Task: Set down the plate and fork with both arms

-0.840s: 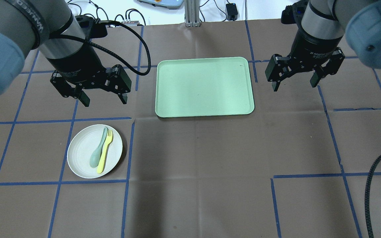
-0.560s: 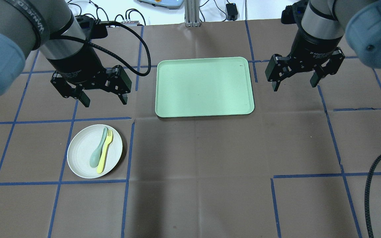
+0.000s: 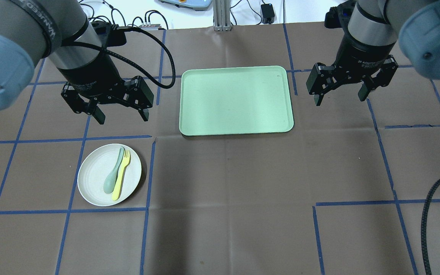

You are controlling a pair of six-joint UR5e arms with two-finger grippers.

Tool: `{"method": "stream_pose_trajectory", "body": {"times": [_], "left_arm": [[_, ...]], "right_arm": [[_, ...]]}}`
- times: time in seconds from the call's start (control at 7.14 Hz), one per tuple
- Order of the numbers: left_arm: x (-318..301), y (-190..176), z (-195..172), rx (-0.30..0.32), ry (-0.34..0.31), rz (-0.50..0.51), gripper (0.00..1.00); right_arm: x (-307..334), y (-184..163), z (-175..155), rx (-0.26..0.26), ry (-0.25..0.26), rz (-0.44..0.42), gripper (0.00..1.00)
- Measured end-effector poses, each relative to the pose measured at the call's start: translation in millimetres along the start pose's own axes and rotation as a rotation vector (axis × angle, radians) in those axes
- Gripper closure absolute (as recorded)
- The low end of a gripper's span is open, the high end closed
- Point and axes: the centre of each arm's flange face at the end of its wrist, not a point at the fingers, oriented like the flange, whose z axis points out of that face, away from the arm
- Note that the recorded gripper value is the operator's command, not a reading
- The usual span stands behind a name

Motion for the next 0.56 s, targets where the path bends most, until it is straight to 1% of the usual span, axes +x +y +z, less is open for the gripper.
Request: {"method": "stream_pose_trajectory", "body": {"times": [0.56], "left_arm": [[-0.4, 1.5, -0.4, -0.001, -0.002, 0.003, 0.01]], "right_arm": [[0.1, -0.1, -0.5, 0.001, 0.000, 0.000, 0.00]]}}
